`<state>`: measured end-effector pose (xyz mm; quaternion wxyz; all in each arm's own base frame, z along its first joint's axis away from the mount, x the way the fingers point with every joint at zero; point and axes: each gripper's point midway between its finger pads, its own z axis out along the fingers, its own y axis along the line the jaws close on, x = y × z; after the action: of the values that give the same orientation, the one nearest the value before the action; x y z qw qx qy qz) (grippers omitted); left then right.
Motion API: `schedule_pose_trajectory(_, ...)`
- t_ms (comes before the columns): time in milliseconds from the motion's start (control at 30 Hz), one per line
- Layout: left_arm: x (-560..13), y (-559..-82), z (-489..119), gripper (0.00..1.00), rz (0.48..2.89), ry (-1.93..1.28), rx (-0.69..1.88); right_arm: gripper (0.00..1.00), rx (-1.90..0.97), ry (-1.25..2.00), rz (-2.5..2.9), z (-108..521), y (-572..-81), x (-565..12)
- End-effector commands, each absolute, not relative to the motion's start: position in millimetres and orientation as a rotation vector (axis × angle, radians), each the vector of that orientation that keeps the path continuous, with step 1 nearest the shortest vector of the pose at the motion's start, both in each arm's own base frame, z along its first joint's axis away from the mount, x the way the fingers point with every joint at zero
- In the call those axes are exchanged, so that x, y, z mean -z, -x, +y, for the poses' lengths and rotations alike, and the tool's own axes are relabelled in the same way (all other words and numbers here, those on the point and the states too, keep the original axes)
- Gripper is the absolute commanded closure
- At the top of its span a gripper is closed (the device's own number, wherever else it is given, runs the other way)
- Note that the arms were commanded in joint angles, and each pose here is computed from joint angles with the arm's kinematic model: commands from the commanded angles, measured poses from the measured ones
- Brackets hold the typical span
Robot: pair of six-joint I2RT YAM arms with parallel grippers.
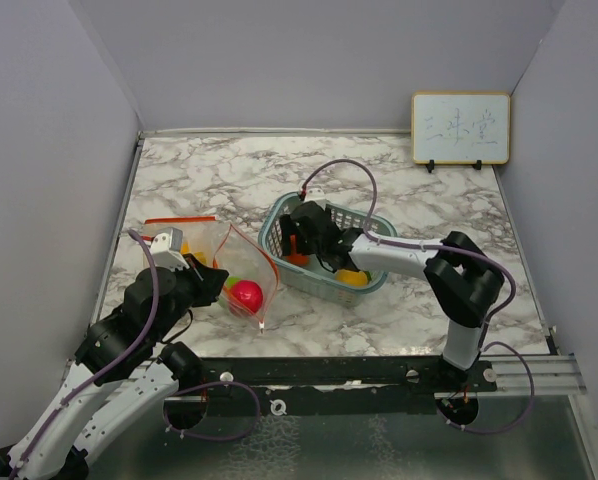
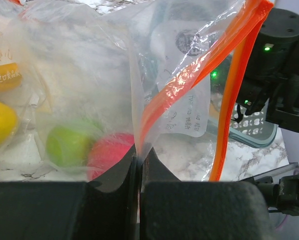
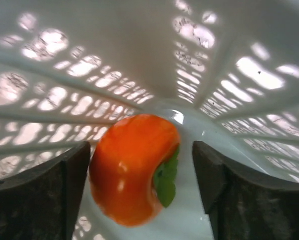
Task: Place the food in the zip-top bag and seal the zipper
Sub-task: Pick up the fake fruit from the bin.
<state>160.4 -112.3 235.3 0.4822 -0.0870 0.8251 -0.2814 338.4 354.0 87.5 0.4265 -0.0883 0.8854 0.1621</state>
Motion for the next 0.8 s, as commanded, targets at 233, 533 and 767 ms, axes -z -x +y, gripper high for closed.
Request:
schedule_pose_trajectory(233,-237.7,-162.8,-115.4,1.0,1.996,0.204,0.699,0.63,-0.358,0.241,2.238,338.6,-329.7,-85.1)
schedule_pose_trajectory(533,-226.7,-165.7,-120.0,1.0,2.024,0.207,0.695,0.74,-0.602,0.34,1.972,336.3,-307.7,-205.9)
schedule_pose_trajectory(767,-223.0,-169.4,-127.5,1.0,2.038,0.198,0.709,0.75,-1.181,0.75,1.569,373.1,-212.1,-310.3)
